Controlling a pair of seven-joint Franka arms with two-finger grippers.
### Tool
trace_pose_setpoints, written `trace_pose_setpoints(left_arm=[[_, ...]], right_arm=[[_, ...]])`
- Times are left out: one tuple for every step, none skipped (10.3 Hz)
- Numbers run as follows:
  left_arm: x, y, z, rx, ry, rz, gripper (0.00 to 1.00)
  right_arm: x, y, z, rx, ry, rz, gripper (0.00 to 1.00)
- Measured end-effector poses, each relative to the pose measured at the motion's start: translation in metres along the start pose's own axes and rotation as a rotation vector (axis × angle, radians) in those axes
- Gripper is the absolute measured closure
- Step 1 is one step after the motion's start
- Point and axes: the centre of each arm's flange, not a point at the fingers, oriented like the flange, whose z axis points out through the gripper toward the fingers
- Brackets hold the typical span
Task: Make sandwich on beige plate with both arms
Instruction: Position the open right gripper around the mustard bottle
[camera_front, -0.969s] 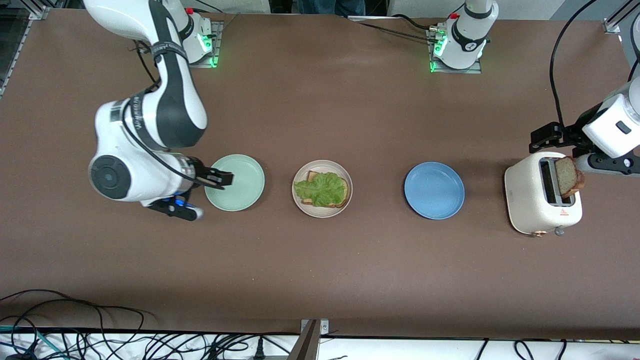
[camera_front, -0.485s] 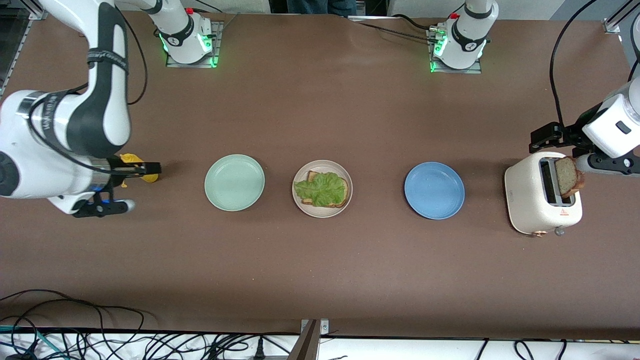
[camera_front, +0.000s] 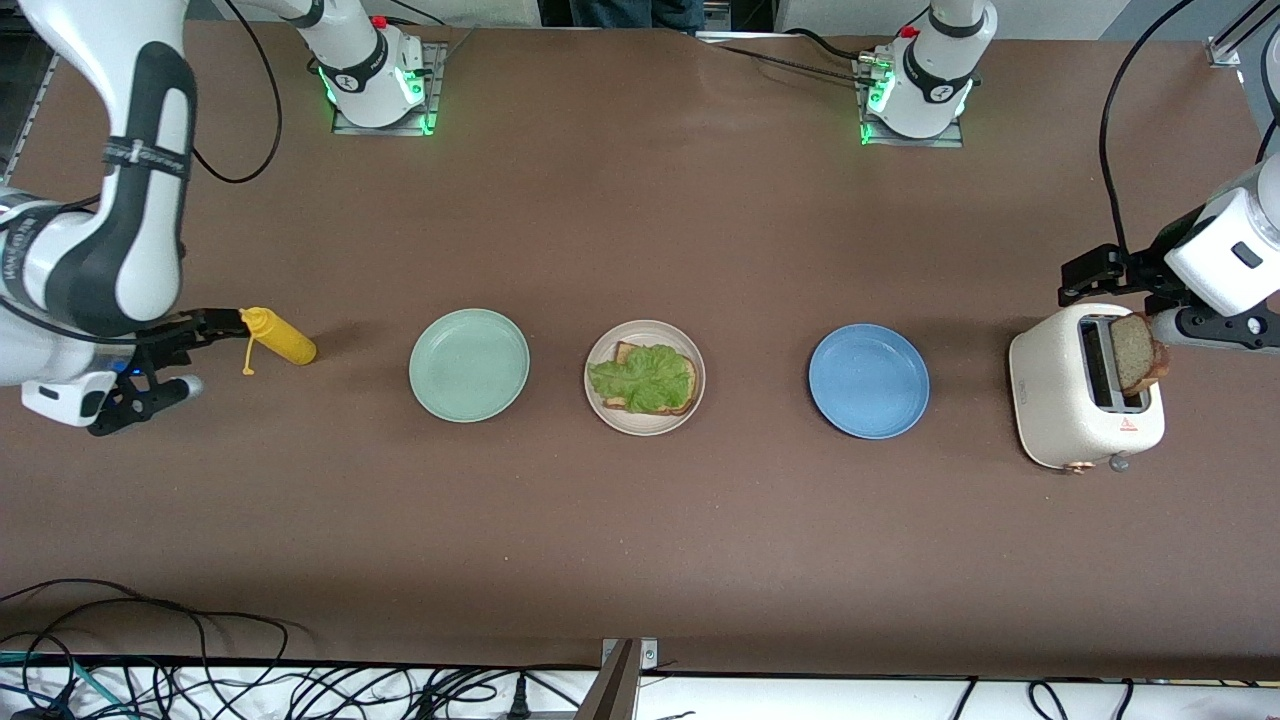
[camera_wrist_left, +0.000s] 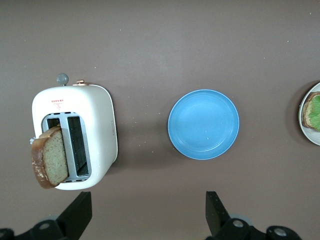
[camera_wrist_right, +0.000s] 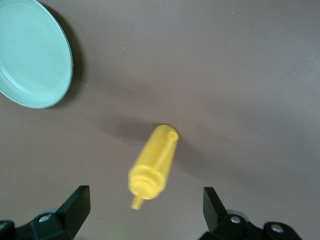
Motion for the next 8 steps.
trace_pose_setpoints(left_arm=[[0.0, 0.0, 0.0, 0.0, 0.0, 0.0, 0.0], [0.0, 0.0, 0.0, 0.0, 0.0, 0.0, 0.0], [0.0, 0.0, 0.0, 0.0, 0.0, 0.0, 0.0], [0.0, 0.0, 0.0, 0.0, 0.0, 0.0, 0.0], [0.0, 0.0, 0.0, 0.0, 0.0, 0.0, 0.0], [0.0, 0.0, 0.0, 0.0, 0.0, 0.0, 0.0], [0.0, 0.0, 0.0, 0.0, 0.0, 0.0, 0.0], [0.0, 0.0, 0.0, 0.0, 0.0, 0.0, 0.0]], right_arm=[[-0.018, 0.023, 0.01, 0.048, 0.035, -0.074, 0.0], [-0.035, 0.044, 0.021, 0.087, 0.072, -0.152, 0.0], [-0.05, 0.062, 0.032, 0.114, 0.113, -0.229, 0.0], [-0.064, 0.078, 0.045, 0.136, 0.157, -0.307, 0.0], [-0.075, 0.092, 0.058, 0.155, 0.205, -0.385, 0.0], [-0.081, 0.104, 0.072, 0.168, 0.253, -0.464, 0.0], [-0.084, 0.115, 0.089, 0.174, 0.294, -0.539, 0.0], [-0.085, 0.123, 0.106, 0.18, 0.33, -0.609, 0.0]])
